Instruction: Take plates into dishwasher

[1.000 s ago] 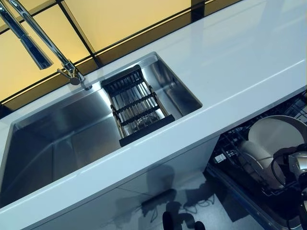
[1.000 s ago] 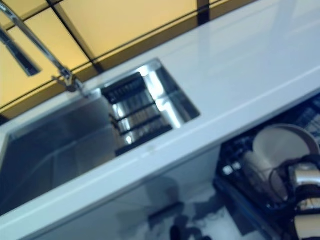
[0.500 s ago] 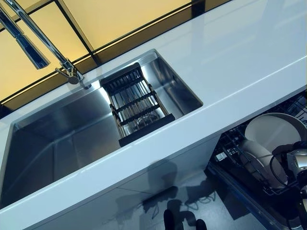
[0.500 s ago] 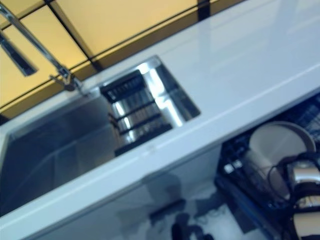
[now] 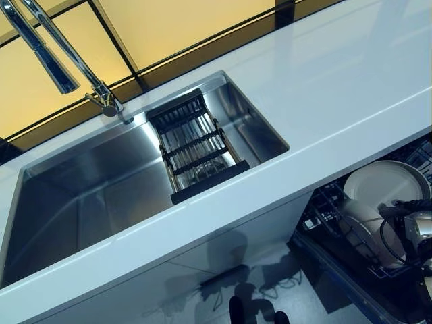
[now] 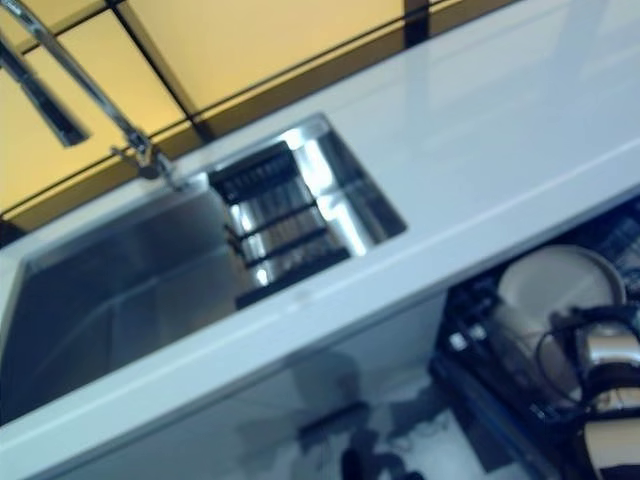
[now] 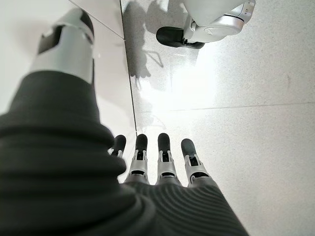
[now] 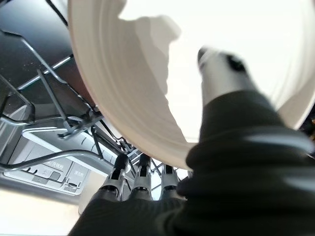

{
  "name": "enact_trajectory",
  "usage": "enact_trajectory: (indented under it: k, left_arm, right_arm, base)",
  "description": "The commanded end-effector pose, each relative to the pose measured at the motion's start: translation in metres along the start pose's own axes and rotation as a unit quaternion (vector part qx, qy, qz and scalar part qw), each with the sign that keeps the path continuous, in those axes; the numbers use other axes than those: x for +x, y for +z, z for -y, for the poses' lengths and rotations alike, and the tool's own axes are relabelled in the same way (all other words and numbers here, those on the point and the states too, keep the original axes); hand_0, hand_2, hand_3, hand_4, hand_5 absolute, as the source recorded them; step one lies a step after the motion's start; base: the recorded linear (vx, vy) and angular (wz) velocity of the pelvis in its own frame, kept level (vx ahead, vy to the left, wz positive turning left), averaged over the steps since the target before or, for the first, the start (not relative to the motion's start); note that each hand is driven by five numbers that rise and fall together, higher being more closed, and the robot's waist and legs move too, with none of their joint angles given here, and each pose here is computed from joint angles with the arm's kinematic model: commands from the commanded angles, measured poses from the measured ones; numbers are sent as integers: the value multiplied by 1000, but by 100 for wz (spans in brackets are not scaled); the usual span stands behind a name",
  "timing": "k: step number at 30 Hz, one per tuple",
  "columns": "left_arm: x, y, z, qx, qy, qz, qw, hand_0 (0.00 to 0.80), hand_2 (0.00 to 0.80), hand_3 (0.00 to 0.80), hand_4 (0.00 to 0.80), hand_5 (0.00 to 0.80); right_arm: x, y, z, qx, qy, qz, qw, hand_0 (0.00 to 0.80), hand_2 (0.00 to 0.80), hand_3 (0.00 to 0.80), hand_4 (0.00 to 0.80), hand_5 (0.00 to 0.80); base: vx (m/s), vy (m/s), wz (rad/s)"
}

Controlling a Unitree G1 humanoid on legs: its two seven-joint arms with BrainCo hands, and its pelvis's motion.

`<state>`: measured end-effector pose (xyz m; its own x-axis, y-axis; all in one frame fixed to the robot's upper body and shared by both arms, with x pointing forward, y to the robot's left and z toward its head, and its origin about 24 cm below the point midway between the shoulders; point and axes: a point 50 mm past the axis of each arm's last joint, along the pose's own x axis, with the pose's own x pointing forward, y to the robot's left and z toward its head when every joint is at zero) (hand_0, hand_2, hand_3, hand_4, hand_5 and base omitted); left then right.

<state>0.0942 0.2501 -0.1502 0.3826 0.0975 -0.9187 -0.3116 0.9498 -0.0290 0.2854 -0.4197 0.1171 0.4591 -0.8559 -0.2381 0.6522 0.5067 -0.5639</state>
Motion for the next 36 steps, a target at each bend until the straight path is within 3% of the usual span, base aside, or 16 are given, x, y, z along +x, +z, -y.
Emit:
enact_trajectory:
  k: [1, 15, 36]
  left_arm:
    - [2, 1, 3, 28, 8, -9, 1000, 0, 0, 0, 0, 0]
    - [-1, -1, -17, 41, 54, -30, 997, 0, 0, 0, 0, 0]
    - [-4, -2, -37, 29, 107, -77, 991, 0, 0, 0, 0, 0]
  right_arm:
    - [-2, 32, 12, 16, -34, 57, 998, 0, 0, 0, 0, 0]
    - [-1, 29, 36, 14, -73, 53, 996, 0, 0, 0, 0, 0]
    - [5, 22, 108, -11, -150, 43, 988, 0, 0, 0, 0, 0]
  base:
    - [47, -7, 5]
    - [48, -23, 2]
    - [14, 21, -4]
